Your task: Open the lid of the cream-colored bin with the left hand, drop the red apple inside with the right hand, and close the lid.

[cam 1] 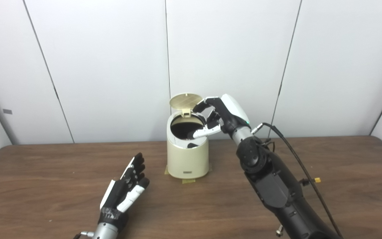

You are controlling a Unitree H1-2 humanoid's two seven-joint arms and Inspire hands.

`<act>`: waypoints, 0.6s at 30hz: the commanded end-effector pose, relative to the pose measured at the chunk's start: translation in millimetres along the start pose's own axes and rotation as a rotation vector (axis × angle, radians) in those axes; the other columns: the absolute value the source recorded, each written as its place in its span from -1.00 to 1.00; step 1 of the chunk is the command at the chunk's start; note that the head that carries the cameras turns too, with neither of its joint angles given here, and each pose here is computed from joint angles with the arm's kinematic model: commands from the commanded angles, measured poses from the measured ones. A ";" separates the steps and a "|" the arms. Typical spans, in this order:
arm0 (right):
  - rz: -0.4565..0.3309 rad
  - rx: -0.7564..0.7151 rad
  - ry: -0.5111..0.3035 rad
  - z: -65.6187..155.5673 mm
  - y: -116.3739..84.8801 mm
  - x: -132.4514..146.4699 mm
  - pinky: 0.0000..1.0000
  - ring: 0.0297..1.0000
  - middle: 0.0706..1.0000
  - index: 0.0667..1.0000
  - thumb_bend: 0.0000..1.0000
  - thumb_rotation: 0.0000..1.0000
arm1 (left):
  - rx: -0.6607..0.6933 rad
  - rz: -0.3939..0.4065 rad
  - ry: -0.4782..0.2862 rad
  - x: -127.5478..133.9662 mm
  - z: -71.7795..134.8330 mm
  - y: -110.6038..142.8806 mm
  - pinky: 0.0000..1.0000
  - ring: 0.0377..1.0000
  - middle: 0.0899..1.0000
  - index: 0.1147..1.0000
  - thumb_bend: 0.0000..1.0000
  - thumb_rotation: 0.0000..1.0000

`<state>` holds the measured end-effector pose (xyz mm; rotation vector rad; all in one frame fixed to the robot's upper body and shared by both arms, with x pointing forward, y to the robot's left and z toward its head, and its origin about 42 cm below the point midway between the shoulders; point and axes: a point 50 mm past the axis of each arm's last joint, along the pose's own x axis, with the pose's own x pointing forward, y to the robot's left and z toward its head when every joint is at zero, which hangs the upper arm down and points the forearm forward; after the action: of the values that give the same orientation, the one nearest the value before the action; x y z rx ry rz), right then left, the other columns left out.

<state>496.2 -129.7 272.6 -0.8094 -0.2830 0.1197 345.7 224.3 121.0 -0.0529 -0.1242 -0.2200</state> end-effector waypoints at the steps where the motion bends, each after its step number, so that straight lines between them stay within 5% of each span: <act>1: -0.026 -0.012 -0.077 21.6 -17.2 9.8 -0.26 0.00 0.34 0.43 0.95 -0.54 | -0.020 -0.009 -0.004 -1.4 -1.4 -6.0 1.00 1.00 1.00 1.00 1.00 0.18; 10: -0.132 0.095 -0.142 18.9 -31.3 -8.8 -0.40 -0.21 0.12 0.32 0.86 -0.61 | -0.022 -0.010 -0.003 -0.6 -1.6 -6.7 1.00 1.00 1.00 1.00 1.00 0.18; 15: -0.200 0.174 -0.178 7.0 -49.4 -37.5 -0.32 -0.09 0.25 0.34 0.75 -0.62 | -0.021 -0.005 0.003 0.9 -1.6 -5.7 1.00 1.00 1.00 1.00 1.00 0.17; 18: -0.254 0.283 -0.237 -6.6 -57.7 -60.9 -0.29 -0.07 0.28 0.39 0.62 -0.37 | -0.014 -0.002 0.002 2.0 -1.1 -5.2 1.00 1.00 1.00 1.00 1.00 0.16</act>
<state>443.9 -178.3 274.8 -0.5253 -0.4520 0.0378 346.3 221.7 120.2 -0.0600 -0.1072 -0.2237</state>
